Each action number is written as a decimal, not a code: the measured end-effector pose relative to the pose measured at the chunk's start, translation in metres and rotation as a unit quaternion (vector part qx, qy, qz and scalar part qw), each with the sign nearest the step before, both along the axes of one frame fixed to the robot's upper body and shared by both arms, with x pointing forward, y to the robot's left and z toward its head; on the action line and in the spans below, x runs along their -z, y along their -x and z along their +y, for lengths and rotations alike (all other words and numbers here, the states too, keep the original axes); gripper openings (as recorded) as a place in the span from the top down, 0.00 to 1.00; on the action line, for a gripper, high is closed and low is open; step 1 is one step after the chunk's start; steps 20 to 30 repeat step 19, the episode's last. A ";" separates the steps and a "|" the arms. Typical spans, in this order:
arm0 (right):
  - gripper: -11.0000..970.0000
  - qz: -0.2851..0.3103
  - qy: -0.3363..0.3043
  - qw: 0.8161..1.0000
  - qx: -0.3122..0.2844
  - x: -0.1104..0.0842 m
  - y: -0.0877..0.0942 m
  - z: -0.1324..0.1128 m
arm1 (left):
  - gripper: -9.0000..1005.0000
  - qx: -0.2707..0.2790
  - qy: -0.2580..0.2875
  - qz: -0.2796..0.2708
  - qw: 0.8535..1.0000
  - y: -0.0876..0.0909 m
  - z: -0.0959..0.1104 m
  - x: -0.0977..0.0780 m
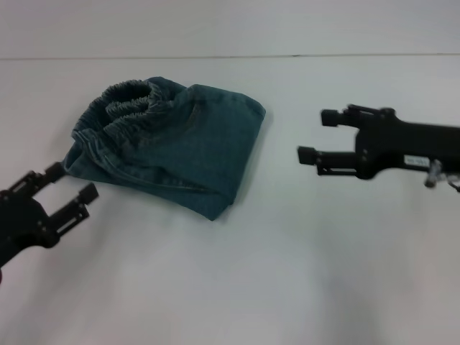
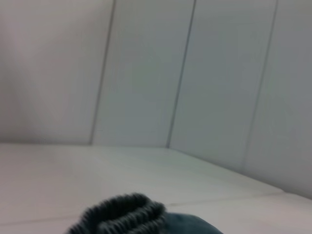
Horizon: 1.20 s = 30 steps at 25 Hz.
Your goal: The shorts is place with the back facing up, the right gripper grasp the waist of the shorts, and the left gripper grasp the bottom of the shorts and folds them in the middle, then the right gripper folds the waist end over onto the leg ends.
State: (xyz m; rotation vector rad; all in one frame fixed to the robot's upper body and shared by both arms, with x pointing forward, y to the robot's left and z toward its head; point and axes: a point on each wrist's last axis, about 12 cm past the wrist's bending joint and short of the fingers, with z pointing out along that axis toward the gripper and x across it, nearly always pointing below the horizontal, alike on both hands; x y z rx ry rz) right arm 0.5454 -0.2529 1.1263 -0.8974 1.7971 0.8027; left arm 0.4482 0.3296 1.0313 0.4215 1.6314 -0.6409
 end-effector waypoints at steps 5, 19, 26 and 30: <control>0.07 -0.029 0.006 0.999 0.012 0.029 0.019 -0.020 | 0.27 0.062 -0.005 0.037 0.997 0.000 -0.004 -0.002; 0.06 -0.051 0.014 0.999 -0.003 0.054 0.036 -0.029 | 0.27 0.123 -0.006 0.051 0.991 0.000 -0.006 -0.009; 0.06 -0.051 0.014 0.999 -0.003 0.054 0.036 -0.029 | 0.27 0.123 -0.006 0.051 0.991 0.000 -0.006 -0.009; 0.06 -0.051 0.014 0.999 -0.003 0.054 0.036 -0.029 | 0.27 0.123 -0.006 0.051 0.991 0.000 -0.006 -0.009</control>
